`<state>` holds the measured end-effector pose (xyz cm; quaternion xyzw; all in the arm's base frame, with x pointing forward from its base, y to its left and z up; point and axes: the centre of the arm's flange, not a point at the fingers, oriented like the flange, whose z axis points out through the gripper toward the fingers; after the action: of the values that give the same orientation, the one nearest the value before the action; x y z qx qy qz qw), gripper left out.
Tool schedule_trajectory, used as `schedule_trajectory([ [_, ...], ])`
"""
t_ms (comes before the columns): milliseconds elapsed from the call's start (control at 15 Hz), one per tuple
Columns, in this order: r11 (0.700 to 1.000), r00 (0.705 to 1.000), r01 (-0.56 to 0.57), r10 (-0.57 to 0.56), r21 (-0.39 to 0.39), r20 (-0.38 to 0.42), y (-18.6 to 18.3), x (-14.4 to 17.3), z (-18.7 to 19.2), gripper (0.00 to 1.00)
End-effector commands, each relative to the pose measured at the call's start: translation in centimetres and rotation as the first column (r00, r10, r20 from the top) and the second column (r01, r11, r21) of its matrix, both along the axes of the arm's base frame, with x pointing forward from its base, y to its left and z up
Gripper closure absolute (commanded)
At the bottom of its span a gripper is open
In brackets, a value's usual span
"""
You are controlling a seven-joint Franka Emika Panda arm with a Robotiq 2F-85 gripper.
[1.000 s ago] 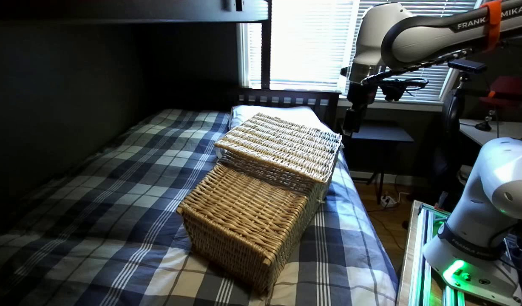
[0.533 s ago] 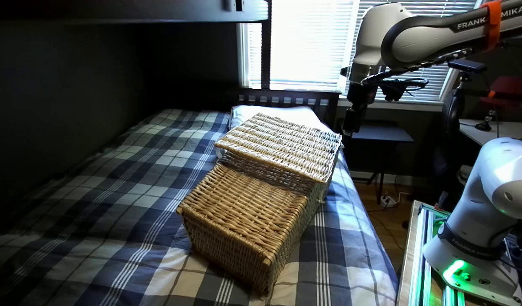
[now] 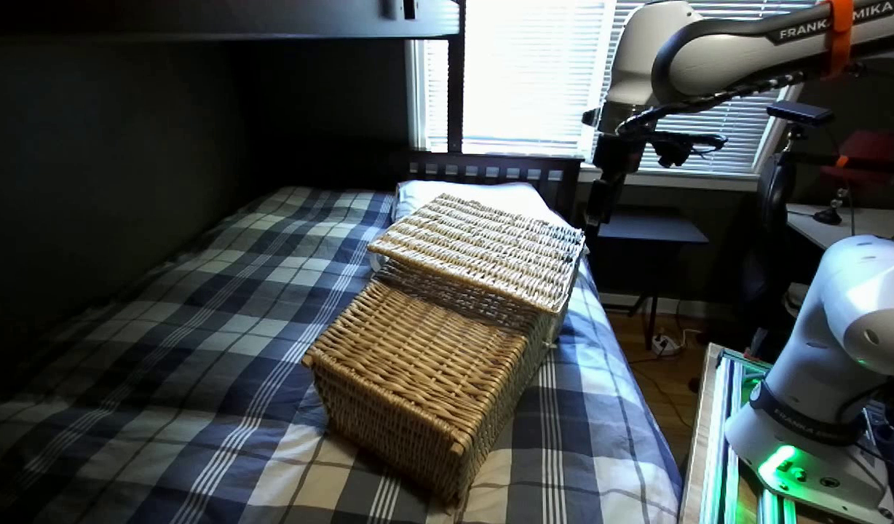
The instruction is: Correct the position of the laundry basket
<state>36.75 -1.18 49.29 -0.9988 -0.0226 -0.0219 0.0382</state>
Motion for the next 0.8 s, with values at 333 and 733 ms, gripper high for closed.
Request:
schedule_trajectory([
  [333,0.948,0.988,-0.151,0.134,0.279,0.082,-7.7,4.1,1.2,0.00],
  [733,0.871,0.975,-0.224,0.207,0.438,0.087,-11.9,6.5,-0.6,0.00],
])
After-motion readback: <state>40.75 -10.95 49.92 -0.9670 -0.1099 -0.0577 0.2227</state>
